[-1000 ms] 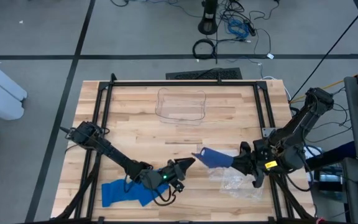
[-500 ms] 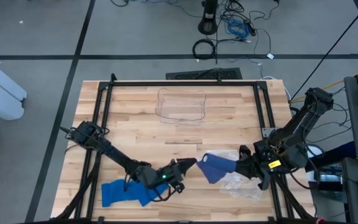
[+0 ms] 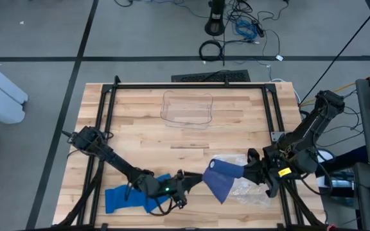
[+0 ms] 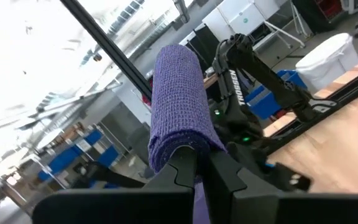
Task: Roll bandage
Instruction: Roll the purple bandage
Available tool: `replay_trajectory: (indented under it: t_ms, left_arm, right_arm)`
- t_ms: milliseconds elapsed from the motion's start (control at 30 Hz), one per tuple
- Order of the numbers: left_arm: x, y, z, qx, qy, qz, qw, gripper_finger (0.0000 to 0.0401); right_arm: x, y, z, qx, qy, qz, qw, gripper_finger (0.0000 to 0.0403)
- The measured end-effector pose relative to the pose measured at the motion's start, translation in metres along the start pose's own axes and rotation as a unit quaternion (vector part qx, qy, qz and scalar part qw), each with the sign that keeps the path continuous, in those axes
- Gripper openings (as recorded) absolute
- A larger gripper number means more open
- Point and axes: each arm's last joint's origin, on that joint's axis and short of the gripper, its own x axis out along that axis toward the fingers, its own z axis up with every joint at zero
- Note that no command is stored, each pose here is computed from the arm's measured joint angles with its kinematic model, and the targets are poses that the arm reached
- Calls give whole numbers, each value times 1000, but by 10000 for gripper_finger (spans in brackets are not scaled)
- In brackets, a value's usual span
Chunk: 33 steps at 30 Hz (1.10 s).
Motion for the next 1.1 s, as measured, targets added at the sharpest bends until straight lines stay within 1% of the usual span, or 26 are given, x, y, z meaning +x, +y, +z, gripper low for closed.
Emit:
replay_trajectory:
  t_ms: [100, 200, 267, 333, 400, 467, 567, 633, 700, 767, 800, 833, 867, 900, 967, 1000, 1033, 1067, 1100]
  left_arm:
    - [-6, 3, 5, -81, -1, -1, 997, 164]
    - [-13, 7, 11, -184, -1, -4, 983, 164]
    - [-18, 9, 14, -262, 2, -6, 965, 164]
    - [-21, 10, 16, -328, 16, -10, 945, 164]
    - [-22, 9, 16, -374, 42, -14, 926, 164]
    - [-22, 8, 15, -411, 68, -19, 909, 164]
    - [-19, 1, 11, -450, 96, -25, 888, 164]
    - [-16, -6, 7, -482, 119, -26, 868, 164]
    - [-13, -14, 4, -510, 127, -32, 850, 164]
    - [-12, -22, 2, -523, 131, -52, 840, 164]
    - [-10, -23, 0, -538, 129, -61, 831, 164]
    - [-10, -24, -2, -559, 120, -74, 817, 164]
    - [-9, -23, -5, -586, 106, -89, 799, 164]
    - [-8, -23, -8, -615, 85, -111, 776, 164]
    - [-4, -26, -14, -671, 44, -160, 722, 164]
    - [-2, -28, -17, -689, 30, -184, 701, 164]
    - [0, -31, -18, -703, 20, -203, 682, 164]
    - [2, -33, -20, -712, 13, -219, 668, 164]
    - [3, -35, -21, -717, 8, -230, 658, 164]
  right_arm:
    - [0, -3, -4, -19, 16, -14, 1000, 4]
    - [1, -13, -13, -40, 49, -47, 997, 4]
    - [1, -20, -17, -53, 69, -70, 994, 4]
    - [1, -25, -20, -72, 82, -86, 990, 4]
    - [1, -27, -22, -108, 90, -91, 986, 4]
    - [0, -27, -22, -158, 95, -86, 979, 4]
    - [1, -27, -24, -236, 103, -78, 963, 4]
    - [3, -28, -29, -302, 113, -73, 944, 4]
    - [6, -30, -37, -356, 125, -70, 923, 3]
    - [8, -32, -46, -393, 138, -69, 907, 3]
    - [10, -33, -50, -406, 142, -69, 900, 2]
    - [12, -34, -54, -417, 143, -69, 895, 2]
    - [13, -34, -58, -427, 142, -72, 890, 2]
    - [14, -34, -61, -436, 139, -78, 886, 2]
    - [14, -34, -65, -457, 129, -93, 875, 2]
    - [14, -34, -66, -465, 124, -95, 871, 2]
    - [15, -32, -67, -471, 121, -94, 869, 1]
    - [15, -31, -66, -472, 116, -91, 869, 1]
    - [16, -29, -65, -468, 109, -89, 872, 1]
